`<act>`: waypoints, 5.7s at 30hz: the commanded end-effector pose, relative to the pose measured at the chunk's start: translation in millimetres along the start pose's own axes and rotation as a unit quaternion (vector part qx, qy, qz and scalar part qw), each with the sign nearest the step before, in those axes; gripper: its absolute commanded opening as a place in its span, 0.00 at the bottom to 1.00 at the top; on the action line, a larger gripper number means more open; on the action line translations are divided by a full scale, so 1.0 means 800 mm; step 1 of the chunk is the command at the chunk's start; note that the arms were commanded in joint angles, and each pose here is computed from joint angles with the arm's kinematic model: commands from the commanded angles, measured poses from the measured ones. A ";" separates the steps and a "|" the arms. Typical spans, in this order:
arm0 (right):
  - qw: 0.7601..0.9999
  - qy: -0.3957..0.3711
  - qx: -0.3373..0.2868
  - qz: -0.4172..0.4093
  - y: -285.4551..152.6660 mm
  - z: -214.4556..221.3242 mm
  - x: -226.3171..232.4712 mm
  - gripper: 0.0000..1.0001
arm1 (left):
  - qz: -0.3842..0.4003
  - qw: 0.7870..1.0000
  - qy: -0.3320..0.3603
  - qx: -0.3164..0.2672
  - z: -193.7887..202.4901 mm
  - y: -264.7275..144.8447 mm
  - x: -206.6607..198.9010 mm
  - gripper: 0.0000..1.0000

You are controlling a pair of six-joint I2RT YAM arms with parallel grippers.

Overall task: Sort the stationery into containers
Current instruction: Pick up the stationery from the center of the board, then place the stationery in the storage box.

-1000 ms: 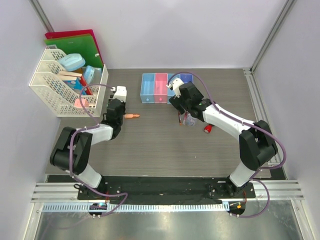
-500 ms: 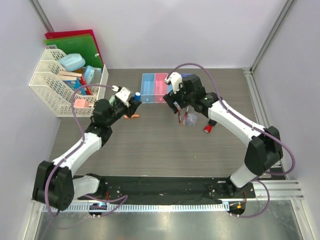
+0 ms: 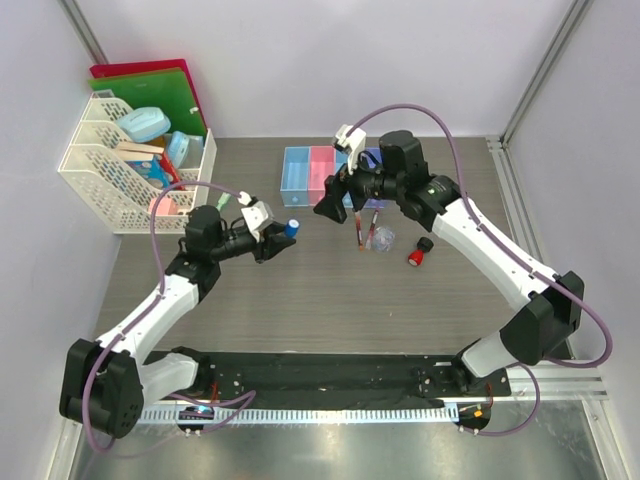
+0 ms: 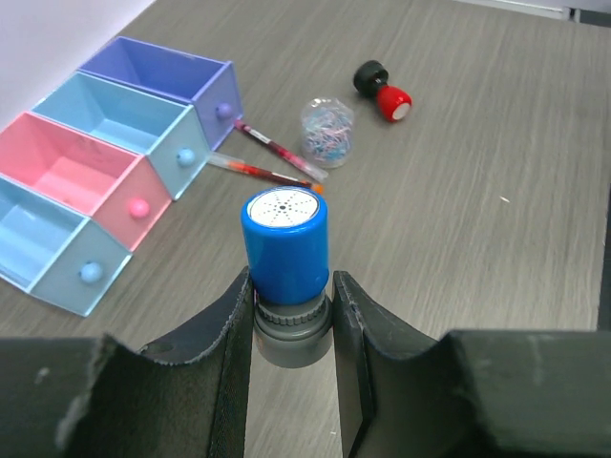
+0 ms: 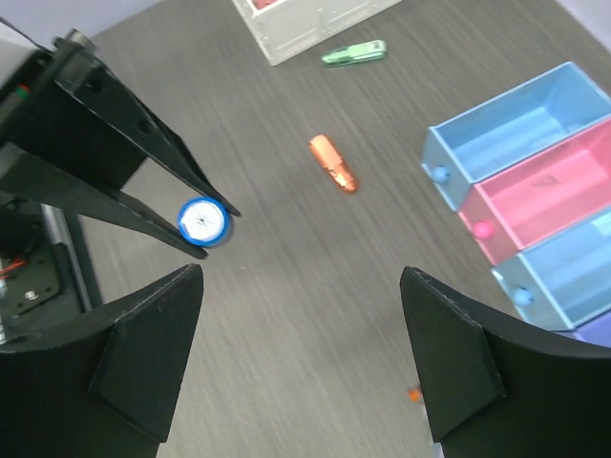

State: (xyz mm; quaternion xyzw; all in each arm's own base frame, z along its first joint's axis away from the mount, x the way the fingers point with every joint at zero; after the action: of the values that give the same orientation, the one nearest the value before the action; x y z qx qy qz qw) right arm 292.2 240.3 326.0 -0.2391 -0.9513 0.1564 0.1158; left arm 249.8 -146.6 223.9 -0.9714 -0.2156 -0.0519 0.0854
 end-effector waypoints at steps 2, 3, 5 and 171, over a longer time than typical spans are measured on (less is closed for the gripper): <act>0.997 0.043 0.002 -0.060 0.013 -0.010 0.009 0.89 | 0.055 0.998 0.018 -0.003 -0.007 0.002 -0.008 0.00; 0.996 0.049 0.010 -0.067 0.017 -0.008 0.010 0.88 | 0.064 0.998 0.012 0.004 -0.004 0.002 -0.011 0.00; 0.996 0.053 0.020 -0.075 0.029 -0.005 0.009 0.88 | 0.093 0.995 0.025 0.001 -0.007 0.003 -0.016 0.00; 0.900 0.054 0.098 0.421 0.072 0.058 -0.266 0.74 | -0.231 0.951 -0.086 0.184 0.032 0.030 0.198 0.78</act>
State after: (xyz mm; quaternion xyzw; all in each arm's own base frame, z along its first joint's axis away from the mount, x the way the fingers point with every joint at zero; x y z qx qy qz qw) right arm 478.6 165.6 217.6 -0.5977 -0.7343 0.2993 0.1176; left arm 363.9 -93.1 199.8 -0.8725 -0.4054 0.0473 0.2686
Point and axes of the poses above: each gripper's point midway between its finger pads, its own y axis out along the fingers, its own x axis along the line the jaws close on, z = x × y, the point moved 8 cm from there along -y, back along the fingers, and after that the axes turned 3 degrees about y, right-handed, at the moved point
